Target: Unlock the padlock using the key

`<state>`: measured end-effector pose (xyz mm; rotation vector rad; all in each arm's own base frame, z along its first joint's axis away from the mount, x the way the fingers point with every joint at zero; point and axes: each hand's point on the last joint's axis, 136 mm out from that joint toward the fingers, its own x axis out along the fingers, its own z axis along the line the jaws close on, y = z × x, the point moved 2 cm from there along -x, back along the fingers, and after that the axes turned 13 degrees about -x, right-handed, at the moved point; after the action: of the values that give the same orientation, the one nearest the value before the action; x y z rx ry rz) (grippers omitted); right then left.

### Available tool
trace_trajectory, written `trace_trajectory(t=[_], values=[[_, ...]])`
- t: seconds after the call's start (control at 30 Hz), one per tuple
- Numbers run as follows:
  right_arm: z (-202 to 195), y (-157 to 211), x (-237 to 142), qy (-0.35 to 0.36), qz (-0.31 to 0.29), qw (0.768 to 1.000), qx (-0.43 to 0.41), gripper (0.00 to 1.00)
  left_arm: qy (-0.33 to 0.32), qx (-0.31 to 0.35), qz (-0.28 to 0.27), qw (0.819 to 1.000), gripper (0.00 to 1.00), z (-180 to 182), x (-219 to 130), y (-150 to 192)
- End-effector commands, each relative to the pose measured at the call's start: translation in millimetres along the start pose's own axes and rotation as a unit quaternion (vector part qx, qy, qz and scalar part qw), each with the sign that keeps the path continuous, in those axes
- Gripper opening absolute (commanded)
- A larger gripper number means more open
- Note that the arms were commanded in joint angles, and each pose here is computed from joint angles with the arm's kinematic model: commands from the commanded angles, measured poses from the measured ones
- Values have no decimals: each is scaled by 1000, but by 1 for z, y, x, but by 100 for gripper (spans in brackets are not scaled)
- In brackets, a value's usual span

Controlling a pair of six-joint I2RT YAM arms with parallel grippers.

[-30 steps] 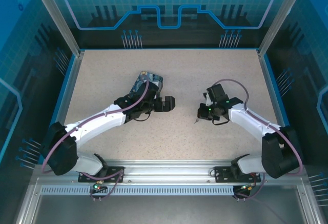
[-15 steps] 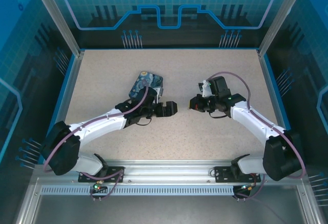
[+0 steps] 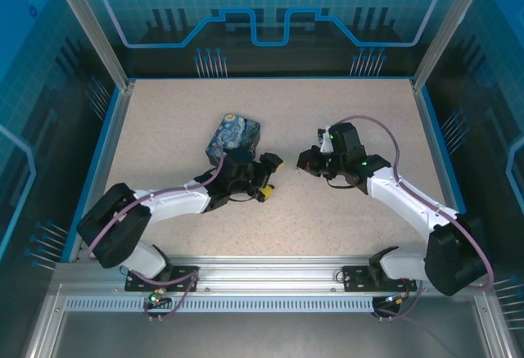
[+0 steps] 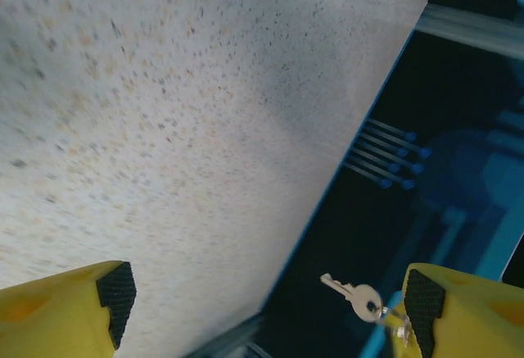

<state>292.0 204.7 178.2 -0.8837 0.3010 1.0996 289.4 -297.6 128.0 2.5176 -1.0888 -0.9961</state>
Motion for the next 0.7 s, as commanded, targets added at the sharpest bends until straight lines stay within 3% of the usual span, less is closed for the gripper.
trace_trajectory(t=[0.0, 0.27, 0.67], values=[[14, -9, -3, -10, -35, 999, 9, 0, 61, -120, 35, 990, 85, -21, 10, 12], [30, -4, 3, -14, -37, 999, -1, 0, 119, -177, 70, 974, 75, -39, 35, 18], [14, 9, 13, 11, -30, 999, 9, 0, 159, -190, 89, 965, 56, -45, 35, 18]])
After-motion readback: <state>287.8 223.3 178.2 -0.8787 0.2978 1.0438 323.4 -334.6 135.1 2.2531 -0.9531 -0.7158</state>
